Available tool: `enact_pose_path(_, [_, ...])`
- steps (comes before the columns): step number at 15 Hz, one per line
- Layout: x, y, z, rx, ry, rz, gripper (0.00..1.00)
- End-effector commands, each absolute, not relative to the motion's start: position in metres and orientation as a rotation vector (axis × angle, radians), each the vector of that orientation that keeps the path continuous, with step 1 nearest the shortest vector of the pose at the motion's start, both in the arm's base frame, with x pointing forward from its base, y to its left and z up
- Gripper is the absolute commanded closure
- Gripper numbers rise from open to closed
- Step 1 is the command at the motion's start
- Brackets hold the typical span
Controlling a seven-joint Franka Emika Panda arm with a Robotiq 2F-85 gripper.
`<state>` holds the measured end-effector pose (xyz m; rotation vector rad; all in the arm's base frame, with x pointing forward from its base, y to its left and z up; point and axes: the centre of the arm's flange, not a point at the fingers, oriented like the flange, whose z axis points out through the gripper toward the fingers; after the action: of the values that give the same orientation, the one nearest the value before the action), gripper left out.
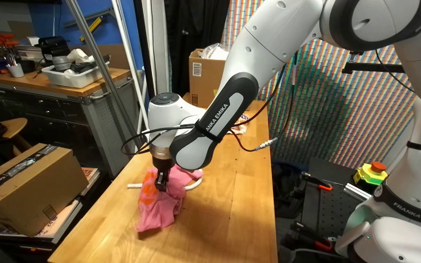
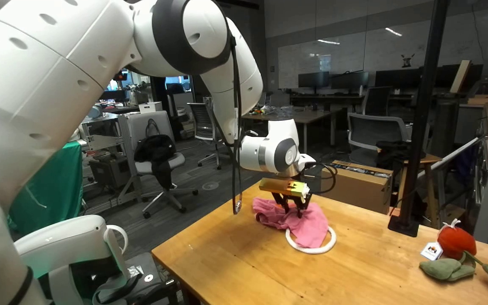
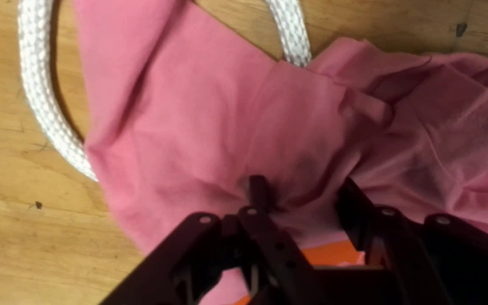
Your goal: Move the peach colored shirt and the turnip plushie to the right then move the pink shirt closer to you
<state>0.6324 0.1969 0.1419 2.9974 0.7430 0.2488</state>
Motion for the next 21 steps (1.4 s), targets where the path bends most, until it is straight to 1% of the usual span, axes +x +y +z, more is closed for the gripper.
enact_pose_path(1, [0.642,0.202,0.156,2.973,0.748,0.277,0.85])
enact_pose_path(2, [0.643,0.203,0.158,2.972,0.747,0.282,0.93])
enact_pose_path(5, [0.646,0.201,0.159,2.978,0.735,0.289,0.98])
enact_pose_path(7, [0.647,0.198,0.163,2.975,0.73,0.288,0.96])
enact_pose_path(11, [0.646,0.196,0.183,2.969,0.735,0.214,0.97])
enact_pose_path(21, [0.623,0.193,0.275,2.912,0.705,0.009,0.97])
